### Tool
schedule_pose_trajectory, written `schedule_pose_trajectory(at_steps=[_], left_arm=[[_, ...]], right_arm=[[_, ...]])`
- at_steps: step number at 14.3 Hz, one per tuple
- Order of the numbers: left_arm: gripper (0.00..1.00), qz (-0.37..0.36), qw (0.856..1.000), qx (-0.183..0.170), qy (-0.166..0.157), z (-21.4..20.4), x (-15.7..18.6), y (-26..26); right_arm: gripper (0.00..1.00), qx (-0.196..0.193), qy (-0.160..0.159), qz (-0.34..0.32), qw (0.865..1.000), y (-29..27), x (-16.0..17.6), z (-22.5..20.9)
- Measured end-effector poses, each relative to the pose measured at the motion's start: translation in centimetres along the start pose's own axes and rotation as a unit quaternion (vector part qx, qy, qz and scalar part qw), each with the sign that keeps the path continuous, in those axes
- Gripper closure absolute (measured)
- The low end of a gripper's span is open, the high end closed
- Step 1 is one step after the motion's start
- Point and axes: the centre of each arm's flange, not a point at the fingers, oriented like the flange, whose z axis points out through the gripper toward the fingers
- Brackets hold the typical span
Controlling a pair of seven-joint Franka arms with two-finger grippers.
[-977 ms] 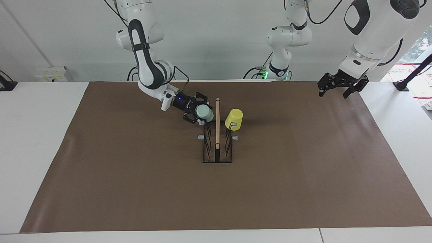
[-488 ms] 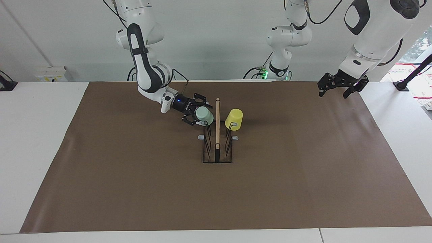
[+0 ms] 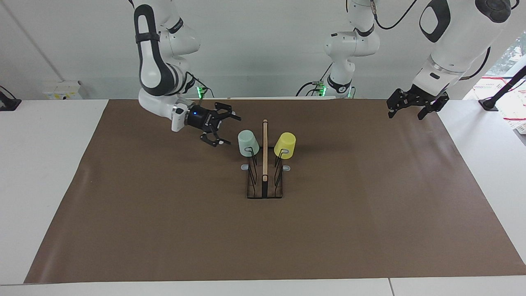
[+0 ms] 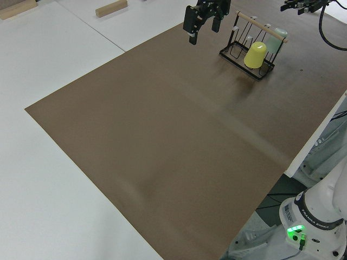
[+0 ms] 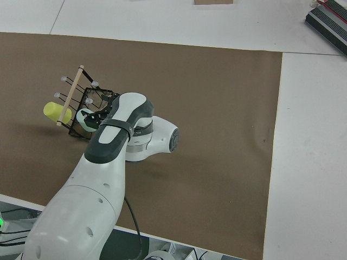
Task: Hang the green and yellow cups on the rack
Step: 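Open the right gripper and withdraw it from the green cup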
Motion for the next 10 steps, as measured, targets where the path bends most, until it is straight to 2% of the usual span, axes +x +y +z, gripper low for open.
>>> schedule_pose_trajectory(at_steps=[4,6,8,10], left_arm=[[0.00,0.000,1.000,0.000,0.000,0.0,0.0,0.0],[0.00,0.000,1.000,0.000,0.000,0.0,0.0,0.0],[0.00,0.000,1.000,0.000,0.000,0.0,0.0,0.0],[0.00,0.000,1.000,0.000,0.000,0.0,0.0,0.0]], right_arm=[[0.00,0.047,-0.083,-0.014,0.995,2.8,-0.2,-13.5],[0.00,0.065,-0.136,-0.020,0.988,3.3,-0.1,-18.1],[0.00,0.079,-0.228,-0.040,0.970,4.0,1.1,-21.7],[0.00,0.083,-0.321,-0.057,0.942,4.9,3.2,-24.9]])
